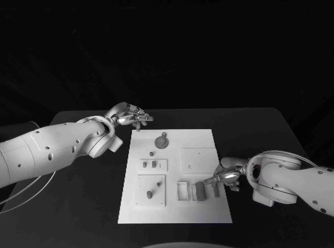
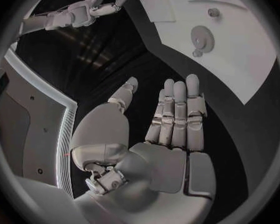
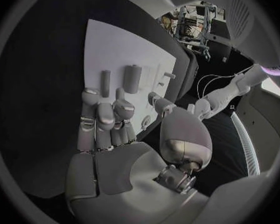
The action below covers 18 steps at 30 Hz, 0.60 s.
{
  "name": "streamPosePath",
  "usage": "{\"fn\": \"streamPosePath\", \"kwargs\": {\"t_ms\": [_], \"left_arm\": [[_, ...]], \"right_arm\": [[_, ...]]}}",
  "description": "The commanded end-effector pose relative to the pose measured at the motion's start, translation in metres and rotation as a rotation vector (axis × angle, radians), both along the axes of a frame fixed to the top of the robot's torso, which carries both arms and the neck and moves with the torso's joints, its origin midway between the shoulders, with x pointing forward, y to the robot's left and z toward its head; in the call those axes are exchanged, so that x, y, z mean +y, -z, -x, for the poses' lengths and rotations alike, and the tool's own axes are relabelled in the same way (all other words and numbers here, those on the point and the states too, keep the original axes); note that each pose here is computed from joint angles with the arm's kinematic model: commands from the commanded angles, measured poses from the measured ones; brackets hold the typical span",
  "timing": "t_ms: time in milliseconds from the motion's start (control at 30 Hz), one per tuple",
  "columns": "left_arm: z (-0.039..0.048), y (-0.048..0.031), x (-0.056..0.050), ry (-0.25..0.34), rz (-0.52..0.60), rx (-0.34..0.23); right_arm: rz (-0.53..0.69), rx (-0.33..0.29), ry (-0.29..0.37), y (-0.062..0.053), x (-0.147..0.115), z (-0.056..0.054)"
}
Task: Assemble the parts on the task board
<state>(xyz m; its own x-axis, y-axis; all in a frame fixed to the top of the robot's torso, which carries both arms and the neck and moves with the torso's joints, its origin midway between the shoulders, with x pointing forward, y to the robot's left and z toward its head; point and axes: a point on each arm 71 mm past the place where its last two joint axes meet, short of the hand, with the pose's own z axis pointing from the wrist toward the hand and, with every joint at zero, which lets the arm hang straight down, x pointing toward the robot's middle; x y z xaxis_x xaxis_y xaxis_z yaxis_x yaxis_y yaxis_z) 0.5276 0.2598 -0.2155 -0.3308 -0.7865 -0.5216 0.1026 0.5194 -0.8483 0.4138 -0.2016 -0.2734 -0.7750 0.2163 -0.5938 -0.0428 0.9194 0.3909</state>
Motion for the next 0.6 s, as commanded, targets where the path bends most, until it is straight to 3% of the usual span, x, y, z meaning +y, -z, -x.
{"fn": "streamPosePath", "kwargs": {"t_ms": [33, 600], "left_arm": [[0.0008, -0.0009, -0.002, -0.004, 0.037, 0.004], [0.0035, -0.0010, -0.007, 0.008, 0.054, 0.014]], "right_arm": [[0.044, 0.009, -0.023, 0.002, 0.006, 0.001], [0.074, -0.012, -0.090, 0.014, 0.023, 0.001]]}}
